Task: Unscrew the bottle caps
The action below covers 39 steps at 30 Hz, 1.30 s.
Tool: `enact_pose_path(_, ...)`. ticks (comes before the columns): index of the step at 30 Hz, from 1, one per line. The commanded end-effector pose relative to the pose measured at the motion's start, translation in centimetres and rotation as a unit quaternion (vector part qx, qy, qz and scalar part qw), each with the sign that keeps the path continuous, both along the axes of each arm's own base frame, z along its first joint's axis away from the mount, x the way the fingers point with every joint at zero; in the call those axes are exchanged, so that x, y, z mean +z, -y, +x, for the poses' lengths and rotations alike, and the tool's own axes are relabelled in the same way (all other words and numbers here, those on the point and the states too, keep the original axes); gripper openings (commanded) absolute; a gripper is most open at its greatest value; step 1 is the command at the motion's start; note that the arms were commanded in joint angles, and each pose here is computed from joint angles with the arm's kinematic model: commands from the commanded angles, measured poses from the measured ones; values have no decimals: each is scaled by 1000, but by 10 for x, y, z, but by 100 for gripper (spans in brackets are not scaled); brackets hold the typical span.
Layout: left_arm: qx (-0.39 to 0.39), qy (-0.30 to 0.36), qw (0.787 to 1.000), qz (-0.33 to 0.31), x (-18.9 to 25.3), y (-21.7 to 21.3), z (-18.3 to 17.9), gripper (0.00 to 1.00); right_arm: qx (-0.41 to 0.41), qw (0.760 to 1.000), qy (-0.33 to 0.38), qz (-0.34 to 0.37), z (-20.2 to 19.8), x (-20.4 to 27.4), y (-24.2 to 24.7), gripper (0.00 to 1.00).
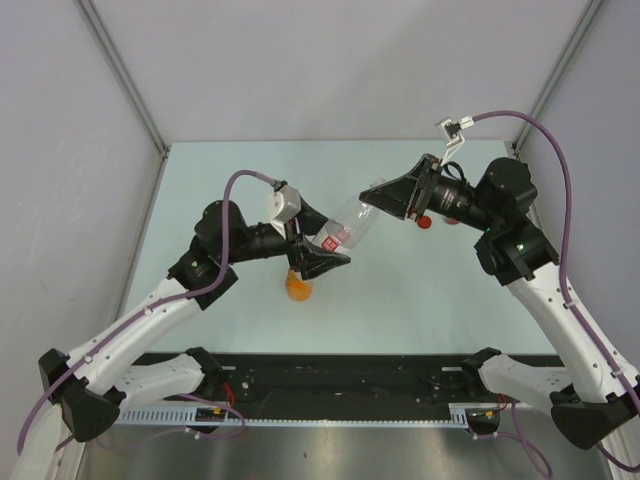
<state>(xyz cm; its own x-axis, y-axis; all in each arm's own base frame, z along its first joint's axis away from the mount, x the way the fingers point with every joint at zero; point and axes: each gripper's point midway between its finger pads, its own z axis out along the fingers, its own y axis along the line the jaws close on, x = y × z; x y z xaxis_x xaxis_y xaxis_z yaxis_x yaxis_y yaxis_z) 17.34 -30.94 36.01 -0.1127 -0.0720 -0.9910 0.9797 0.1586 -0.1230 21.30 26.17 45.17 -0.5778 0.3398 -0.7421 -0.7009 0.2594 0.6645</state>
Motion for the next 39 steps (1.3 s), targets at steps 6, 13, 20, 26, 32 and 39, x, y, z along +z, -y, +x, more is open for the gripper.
enact_pose_path(6,-21,3,1000,12,-5,9,-1,100,75,996,30,47,-41,35,-12,0)
enact_pose_path(13,-31,-2,999,14,-9,11,-2,100,90,994,32,47,-50,36,-16,0)
enact_pose_path(20,-52,-1,999,10,-10,13,-8,51,83,994,48,46,-53,37,-18,0)
enact_pose_path(26,-20,13,1000,5,-7,5,-5,45,51,995,77,37,-56,39,-12,0)
enact_pose_path(32,5,16,1000,1,-4,0,0,66,40,996,80,24,-61,34,-12,0)
enact_pose_path(39,12,8,1000,-3,1,2,4,98,43,993,101,44,-74,44,-13,0)
